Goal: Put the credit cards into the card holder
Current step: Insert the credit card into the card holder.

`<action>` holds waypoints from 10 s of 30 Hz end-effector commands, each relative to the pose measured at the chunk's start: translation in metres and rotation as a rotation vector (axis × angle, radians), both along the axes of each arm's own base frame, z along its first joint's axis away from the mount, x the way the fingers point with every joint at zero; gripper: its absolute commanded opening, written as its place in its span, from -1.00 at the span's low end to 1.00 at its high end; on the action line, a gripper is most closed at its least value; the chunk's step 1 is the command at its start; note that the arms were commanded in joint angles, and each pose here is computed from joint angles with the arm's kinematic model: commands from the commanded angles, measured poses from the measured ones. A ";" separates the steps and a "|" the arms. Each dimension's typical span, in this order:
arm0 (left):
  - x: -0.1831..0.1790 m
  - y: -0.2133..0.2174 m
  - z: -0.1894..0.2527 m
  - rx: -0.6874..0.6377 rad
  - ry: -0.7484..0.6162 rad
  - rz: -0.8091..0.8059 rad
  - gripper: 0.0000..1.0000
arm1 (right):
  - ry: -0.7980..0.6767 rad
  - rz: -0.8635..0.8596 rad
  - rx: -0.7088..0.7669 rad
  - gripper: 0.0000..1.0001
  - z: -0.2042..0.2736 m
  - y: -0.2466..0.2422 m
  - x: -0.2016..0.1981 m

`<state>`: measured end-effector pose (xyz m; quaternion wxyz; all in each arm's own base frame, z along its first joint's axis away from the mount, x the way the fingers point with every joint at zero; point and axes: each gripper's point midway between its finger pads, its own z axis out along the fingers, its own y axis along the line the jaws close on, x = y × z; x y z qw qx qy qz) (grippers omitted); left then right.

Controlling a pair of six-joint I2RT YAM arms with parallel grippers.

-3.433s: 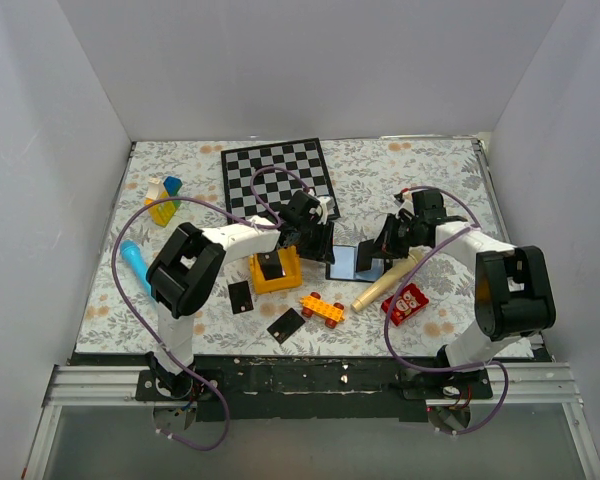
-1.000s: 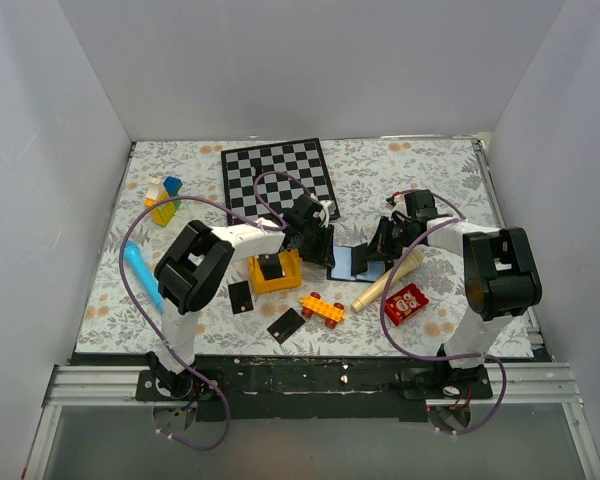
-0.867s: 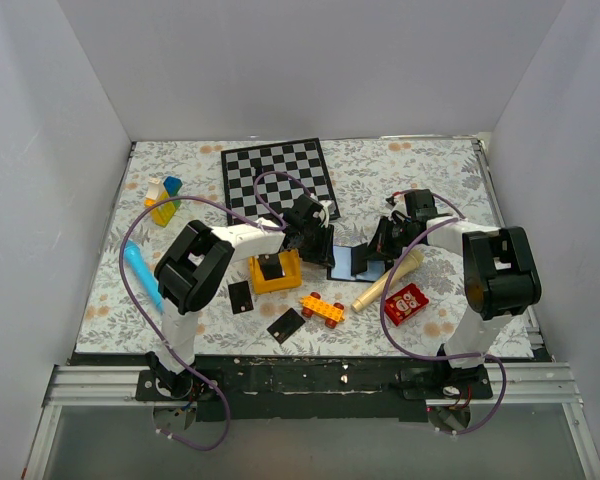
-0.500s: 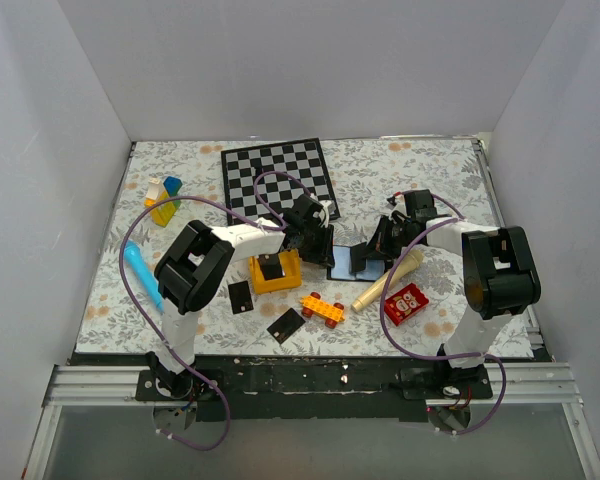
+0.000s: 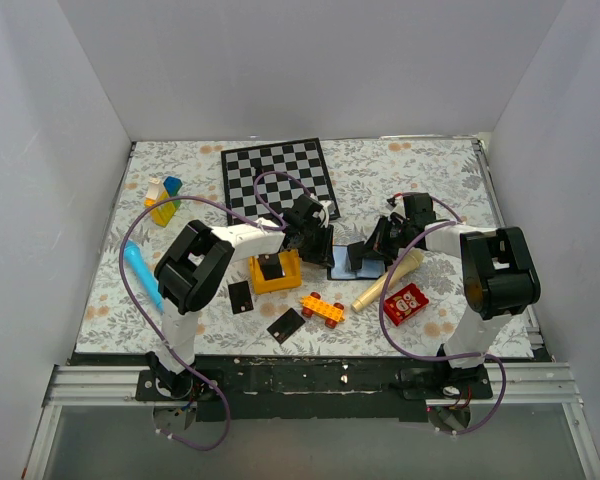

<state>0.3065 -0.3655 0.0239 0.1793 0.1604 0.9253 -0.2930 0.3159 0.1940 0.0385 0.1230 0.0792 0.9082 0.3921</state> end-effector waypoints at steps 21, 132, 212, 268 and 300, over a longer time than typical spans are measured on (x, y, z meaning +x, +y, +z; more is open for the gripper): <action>-0.006 0.003 -0.019 0.051 0.035 -0.009 -0.51 | 0.057 0.067 -0.079 -0.97 -0.006 -0.006 -0.042; -0.012 0.002 -0.023 0.041 0.051 -0.031 -0.58 | -0.029 0.069 -0.004 -0.97 -0.001 0.004 -0.022; -0.012 0.001 -0.024 0.047 0.064 -0.044 -0.62 | -0.122 -0.055 -0.049 -0.97 -0.025 -0.004 -0.007; -0.013 0.003 -0.025 0.057 0.068 -0.042 -0.64 | -0.125 -0.078 -0.248 -0.97 -0.028 -0.033 -0.019; -0.014 0.003 -0.025 0.056 0.070 -0.041 -0.64 | -0.160 -0.083 -0.204 -0.97 -0.018 -0.027 -0.011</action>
